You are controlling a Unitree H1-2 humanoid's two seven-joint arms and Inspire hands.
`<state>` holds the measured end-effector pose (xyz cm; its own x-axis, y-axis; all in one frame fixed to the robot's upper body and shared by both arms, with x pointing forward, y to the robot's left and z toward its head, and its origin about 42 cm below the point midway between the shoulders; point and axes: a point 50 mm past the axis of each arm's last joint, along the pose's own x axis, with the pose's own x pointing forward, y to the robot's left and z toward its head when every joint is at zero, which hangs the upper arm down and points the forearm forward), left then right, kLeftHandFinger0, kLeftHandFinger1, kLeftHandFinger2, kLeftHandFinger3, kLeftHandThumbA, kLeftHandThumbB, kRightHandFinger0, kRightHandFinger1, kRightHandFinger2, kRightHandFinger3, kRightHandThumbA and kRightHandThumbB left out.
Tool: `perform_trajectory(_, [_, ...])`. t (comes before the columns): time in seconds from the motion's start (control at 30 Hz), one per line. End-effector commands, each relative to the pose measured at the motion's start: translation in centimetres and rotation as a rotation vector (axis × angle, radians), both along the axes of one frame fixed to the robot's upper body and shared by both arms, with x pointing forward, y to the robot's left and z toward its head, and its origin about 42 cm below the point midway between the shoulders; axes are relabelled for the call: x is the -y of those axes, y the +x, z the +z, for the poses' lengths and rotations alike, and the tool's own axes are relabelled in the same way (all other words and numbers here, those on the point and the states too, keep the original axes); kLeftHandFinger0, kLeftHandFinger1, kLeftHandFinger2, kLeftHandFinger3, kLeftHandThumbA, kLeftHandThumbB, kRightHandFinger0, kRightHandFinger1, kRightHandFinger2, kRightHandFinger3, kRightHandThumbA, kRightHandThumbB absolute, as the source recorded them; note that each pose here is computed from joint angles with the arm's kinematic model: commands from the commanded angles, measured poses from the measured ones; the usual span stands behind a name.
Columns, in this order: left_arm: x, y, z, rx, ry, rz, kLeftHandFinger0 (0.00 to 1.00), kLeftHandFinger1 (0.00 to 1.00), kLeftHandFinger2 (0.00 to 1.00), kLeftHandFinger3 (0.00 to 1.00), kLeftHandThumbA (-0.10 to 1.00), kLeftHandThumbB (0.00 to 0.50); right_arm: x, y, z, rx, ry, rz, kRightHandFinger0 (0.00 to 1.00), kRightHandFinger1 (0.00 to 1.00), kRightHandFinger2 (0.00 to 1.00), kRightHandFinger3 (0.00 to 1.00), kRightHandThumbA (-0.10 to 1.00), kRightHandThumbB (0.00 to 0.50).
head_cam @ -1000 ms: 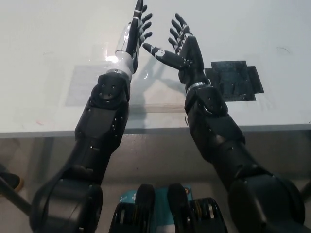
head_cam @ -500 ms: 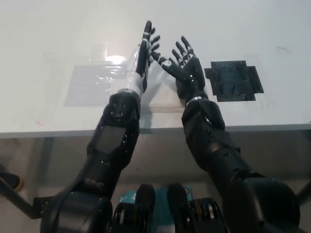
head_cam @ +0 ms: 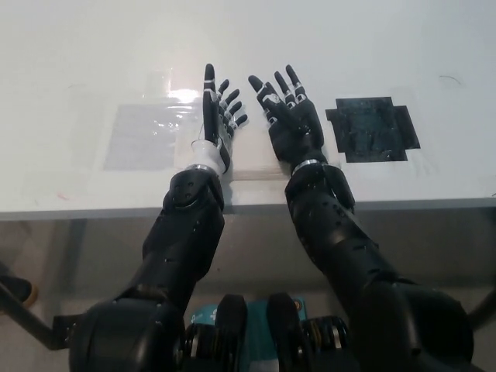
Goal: A stack of napkins is kept in the middle of the table close to the robot and the robot places both its hands sideways on the stack. Then it moves its hands away from each other while pressing down on the napkins to make them smooth
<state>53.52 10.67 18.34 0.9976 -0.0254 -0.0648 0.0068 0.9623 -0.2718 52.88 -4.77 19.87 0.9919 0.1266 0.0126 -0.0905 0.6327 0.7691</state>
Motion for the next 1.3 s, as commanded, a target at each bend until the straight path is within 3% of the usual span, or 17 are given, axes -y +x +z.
perform_trajectory(0.0, [-0.2, 0.5, 0.9, 0.018, -0.006, 0.014, 1.00, 1.00, 1.00, 1.00, 1.00, 0.257, -1.5, 0.8, 2.9, 0.064, 0.042, 0.065, 1.00, 1.00, 1.00, 1.00, 1.00, 0.222])
perform_trajectory(0.33, [-0.6, -0.3, -1.1, -0.019, 0.000, 0.002, 1.00, 1.00, 1.00, 1.00, 1.00, 0.272, 0.3, -0.5, -1.8, -0.041, -0.031, 0.052, 1.00, 1.00, 1.00, 1.00, 1.00, 0.221])
perform_trajectory(0.63, [-0.6, -0.2, -0.8, -0.004, -0.001, -0.005, 1.00, 1.00, 1.00, 1.00, 1.00, 0.287, 2.5, -1.1, -4.2, -0.095, -0.114, 0.021, 1.00, 1.00, 1.00, 1.00, 1.00, 0.241])
perform_trajectory(0.87, [-0.9, -0.1, -0.7, 0.020, 0.006, -0.008, 1.00, 1.00, 1.00, 1.00, 1.00, 0.283, 4.0, -1.0, -4.7, -0.089, -0.172, 0.006, 1.00, 1.00, 1.00, 1.00, 1.00, 0.229])
perform_trajectory(1.07, [-2.3, 0.0, -0.6, 0.047, 0.024, 0.005, 1.00, 1.00, 1.00, 1.00, 1.00, 0.281, 6.2, -0.6, -4.9, -0.100, -0.195, -0.035, 1.00, 1.00, 1.00, 1.00, 1.00, 0.244])
perform_trajectory(1.23, [-3.8, 0.2, -0.3, 0.061, 0.018, 0.015, 1.00, 1.00, 1.00, 1.00, 1.00, 0.285, 7.9, -0.1, -4.5, -0.095, -0.186, -0.069, 1.00, 1.00, 1.00, 1.00, 1.00, 0.228])
perform_trajectory(1.27, [-5.8, 0.3, -0.4, 0.068, 0.008, 0.035, 1.00, 1.00, 1.00, 1.00, 1.00, 0.295, 9.2, 0.0, -4.6, -0.100, -0.169, -0.099, 1.00, 1.00, 1.00, 1.00, 1.00, 0.224])
